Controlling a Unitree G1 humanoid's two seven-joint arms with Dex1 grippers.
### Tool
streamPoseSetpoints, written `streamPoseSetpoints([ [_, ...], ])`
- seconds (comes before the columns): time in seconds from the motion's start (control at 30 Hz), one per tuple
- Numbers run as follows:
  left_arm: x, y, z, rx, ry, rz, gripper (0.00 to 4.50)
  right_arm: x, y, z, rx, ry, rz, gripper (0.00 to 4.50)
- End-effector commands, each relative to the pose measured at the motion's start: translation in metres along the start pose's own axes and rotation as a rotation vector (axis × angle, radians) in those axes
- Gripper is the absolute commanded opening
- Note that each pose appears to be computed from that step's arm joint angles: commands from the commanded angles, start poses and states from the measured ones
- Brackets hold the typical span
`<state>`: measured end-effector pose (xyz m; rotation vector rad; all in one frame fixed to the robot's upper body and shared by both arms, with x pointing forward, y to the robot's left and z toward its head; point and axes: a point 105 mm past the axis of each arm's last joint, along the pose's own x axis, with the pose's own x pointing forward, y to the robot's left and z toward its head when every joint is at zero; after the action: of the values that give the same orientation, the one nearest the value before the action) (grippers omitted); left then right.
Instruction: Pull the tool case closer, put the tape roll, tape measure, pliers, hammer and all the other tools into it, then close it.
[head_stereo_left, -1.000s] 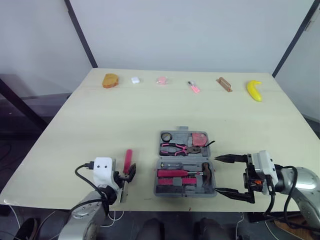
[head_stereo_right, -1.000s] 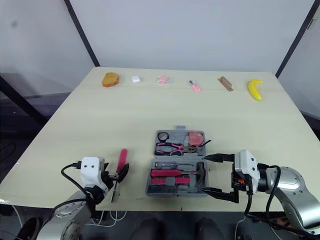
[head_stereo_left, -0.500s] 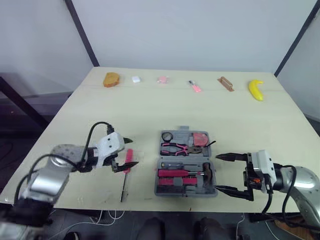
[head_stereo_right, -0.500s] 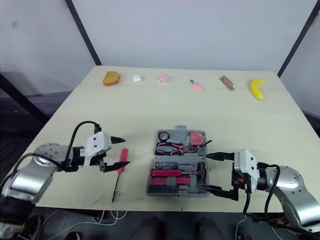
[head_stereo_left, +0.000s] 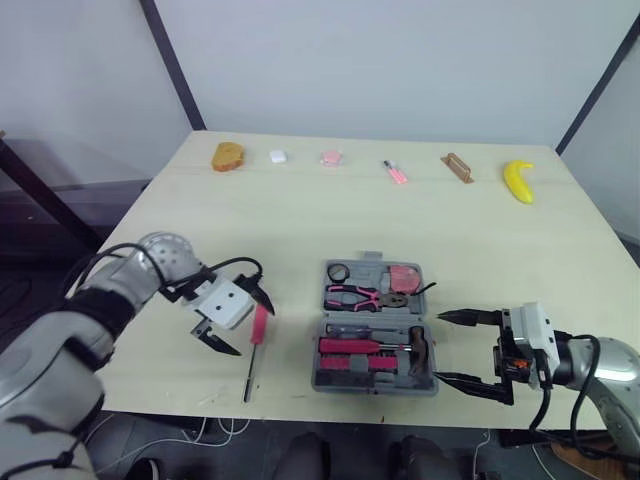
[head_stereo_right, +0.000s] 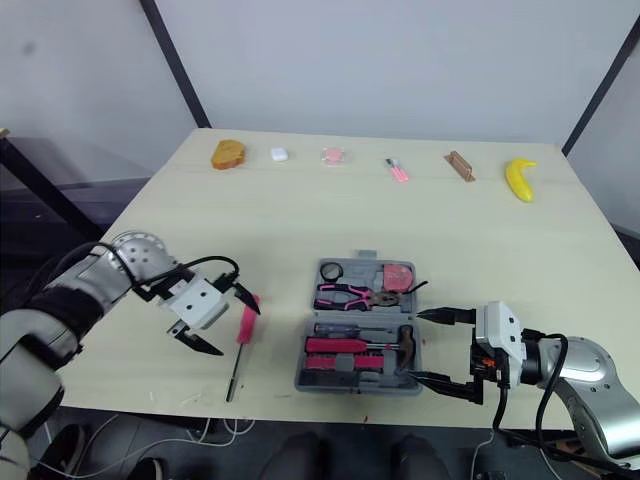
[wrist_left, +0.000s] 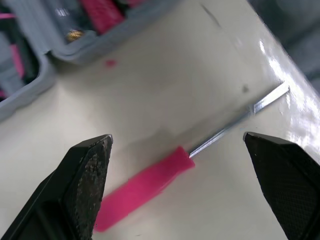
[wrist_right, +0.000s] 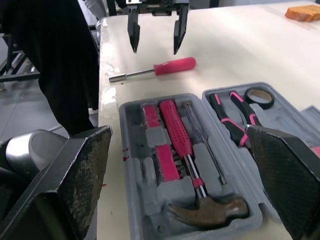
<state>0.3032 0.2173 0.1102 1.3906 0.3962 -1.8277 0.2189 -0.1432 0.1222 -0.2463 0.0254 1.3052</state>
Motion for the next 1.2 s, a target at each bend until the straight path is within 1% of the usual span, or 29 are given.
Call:
streamPoseSetpoints([
  [0.03, -0.005, -0.003, -0.005, 0.131, 0.086, -0.156, 4.48, -0.004, -0.001, 0.009, -0.03, -0.017, 0.002, 4.5],
  [0.1, -0.006, 0.001, -0.005, 0.168, 0.105, -0.183, 4.48, -0.003, -0.002, 0.009, -0.032, -0.017, -0.001, 4.5],
  [0.2, -0.006, 0.009, -0.004, 0.288, 0.157, -0.267, 4.48, -0.002, -0.002, 0.009, -0.032, -0.021, -0.01, 4.5],
  [0.27, -0.003, 0.01, -0.003, 0.346, 0.173, -0.317, 4.48, -0.001, -0.002, 0.009, -0.033, -0.023, -0.013, 4.5],
  [0.47, 0.01, 0.001, -0.006, 0.446, 0.189, -0.441, 4.48, -0.002, 0.0, 0.01, -0.035, -0.022, -0.026, 4.5],
  [0.73, 0.02, 0.005, -0.01, 0.51, 0.224, -0.456, 4.48, 0.004, 0.001, 0.013, -0.037, -0.029, -0.028, 4.5],
  [1.0, 0.035, 0.015, -0.012, 0.587, 0.259, -0.397, 4.48, 0.008, 0.0, 0.02, -0.041, -0.032, -0.025, 4.5],
  [1.2, 0.043, 0.014, -0.013, 0.618, 0.247, -0.386, 4.48, 0.01, 0.0, 0.021, -0.041, -0.034, -0.022, 4.5],
])
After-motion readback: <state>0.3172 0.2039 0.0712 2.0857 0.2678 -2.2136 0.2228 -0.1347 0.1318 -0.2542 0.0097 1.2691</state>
